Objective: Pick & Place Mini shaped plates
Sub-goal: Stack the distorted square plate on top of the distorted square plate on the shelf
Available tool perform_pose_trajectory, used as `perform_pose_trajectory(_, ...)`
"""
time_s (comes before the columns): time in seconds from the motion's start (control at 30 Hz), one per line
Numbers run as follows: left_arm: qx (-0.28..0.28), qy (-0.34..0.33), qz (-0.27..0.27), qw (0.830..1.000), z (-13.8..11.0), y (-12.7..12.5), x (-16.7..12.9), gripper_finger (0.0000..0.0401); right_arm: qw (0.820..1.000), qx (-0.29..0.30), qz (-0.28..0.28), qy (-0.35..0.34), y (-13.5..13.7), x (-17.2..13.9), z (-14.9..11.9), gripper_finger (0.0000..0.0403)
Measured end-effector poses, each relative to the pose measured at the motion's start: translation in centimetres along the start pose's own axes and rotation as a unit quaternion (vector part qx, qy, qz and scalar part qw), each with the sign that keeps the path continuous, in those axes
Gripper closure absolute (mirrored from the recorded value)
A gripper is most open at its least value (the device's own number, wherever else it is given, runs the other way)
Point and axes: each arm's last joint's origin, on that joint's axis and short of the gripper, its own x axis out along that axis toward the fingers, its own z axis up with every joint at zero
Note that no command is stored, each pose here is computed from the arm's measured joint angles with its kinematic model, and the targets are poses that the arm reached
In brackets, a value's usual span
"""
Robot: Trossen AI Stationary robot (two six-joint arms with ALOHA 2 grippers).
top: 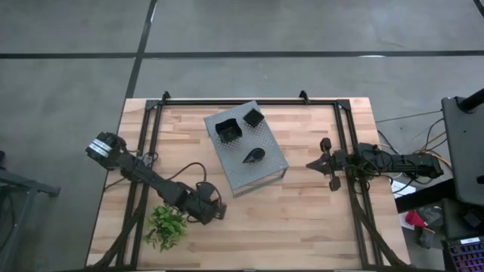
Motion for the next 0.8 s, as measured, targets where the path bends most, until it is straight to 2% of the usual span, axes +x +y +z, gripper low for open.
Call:
perform_pose_trajectory(0.17,0.033,0.008,-0.018,0.999,0.1,-0.4,0.0,0.0263,1.0,0.0,0.0,0.0,0.0,0.0,0.0,0.0394)
perform_pose_trajectory(0.27,0.064,0.018,-0.027,0.997,0.0,-0.6,-0.1,0.0235,1.0,0.0,0.0,0.0,0.0,0.0,0.0,0.0394)
perform_pose_trajectory(0.4,0.118,0.028,-0.039,0.992,-0.1,-1.2,-0.4,0.0228,1.0,0.0,0.0,0.0,0.0,0.0,0.0,0.0394)
perform_pose_trajectory(0.5,0.184,0.067,-0.054,0.979,-0.3,-1.9,-0.7,0.0231,1.0,0.0,0.0,0.0,0.0,0.0,0.0,0.0394)
perform_pose_trajectory(0.57,0.246,0.089,-0.07,0.963,-0.5,-2.4,-1.0,0.0234,1.0,0.0,0.0,0.0,0.0,0.0,0.0,0.0394)
perform_pose_trajectory(0.63,0.323,0.107,-0.093,0.936,-0.7,-3.1,-1.4,0.0238,1.0,0.0,0.0,0.0,0.0,0.0,0.0,0.0394)
perform_pose_trajectory(0.73,0.445,0.127,-0.132,0.876,-1.2,-3.8,-1.9,0.0243,1.0,0.0,0.0,0.0,0.0,0.0,0.0,0.0394)
perform_pose_trajectory(0.8,0.498,0.125,-0.144,0.846,-1.2,-3.9,-2.0,0.0245,1.0,0.0,0.0,0.0,0.0,0.0,0.0,0.0394)
